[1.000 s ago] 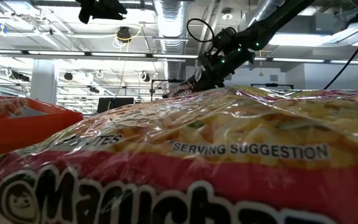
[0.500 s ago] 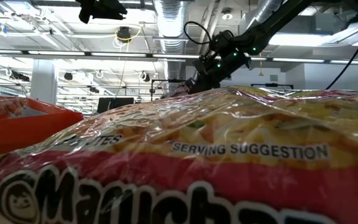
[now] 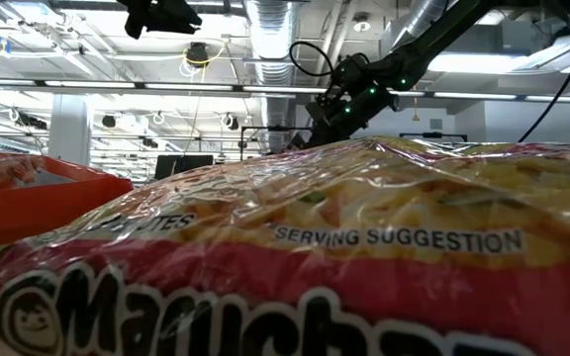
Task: Sort Maruchan noodles
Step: Put the black noodle pack into the middle white bin
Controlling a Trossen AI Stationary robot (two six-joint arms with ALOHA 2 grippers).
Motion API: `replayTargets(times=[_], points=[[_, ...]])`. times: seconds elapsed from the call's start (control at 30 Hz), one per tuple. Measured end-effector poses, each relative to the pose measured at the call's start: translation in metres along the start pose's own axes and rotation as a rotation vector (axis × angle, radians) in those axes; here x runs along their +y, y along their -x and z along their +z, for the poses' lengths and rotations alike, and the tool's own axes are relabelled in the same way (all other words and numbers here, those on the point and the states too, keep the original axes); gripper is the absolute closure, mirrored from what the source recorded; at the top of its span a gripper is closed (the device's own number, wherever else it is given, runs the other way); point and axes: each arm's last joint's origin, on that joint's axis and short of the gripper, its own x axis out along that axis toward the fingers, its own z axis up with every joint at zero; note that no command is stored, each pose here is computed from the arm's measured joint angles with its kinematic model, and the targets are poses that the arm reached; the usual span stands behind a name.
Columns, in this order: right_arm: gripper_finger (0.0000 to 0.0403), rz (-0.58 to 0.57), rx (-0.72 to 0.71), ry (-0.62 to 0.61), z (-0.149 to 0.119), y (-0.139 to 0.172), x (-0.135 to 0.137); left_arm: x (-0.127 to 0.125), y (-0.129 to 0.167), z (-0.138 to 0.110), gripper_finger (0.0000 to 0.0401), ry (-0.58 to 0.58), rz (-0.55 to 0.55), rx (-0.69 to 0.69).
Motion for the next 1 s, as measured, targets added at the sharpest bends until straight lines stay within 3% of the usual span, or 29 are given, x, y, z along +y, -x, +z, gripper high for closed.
replayTargets(times=[0.23,0.4,0.73,1.0], points=[[0.0281,-0.028,0.003,0.000,0.000,0.000,-0.001,0.000,0.000,0.000,0.0255,-0.004,0.000,0.000],[0.0268,-0.062,0.051,-0.027,-0.005,0.000,-0.002,0.000,0.000,0.000,0.0255,-0.005,0.001,0.000],[0.0306,-0.129,0.069,0.042,-0.008,-0.003,0.009,0.000,0.000,0.000,0.0255,-0.005,0.001,0.000],[0.0388,-0.126,0.070,0.029,-0.009,-0.004,0.016,0.000,0.000,0.000,0.0255,-0.005,0.001,0.000]])
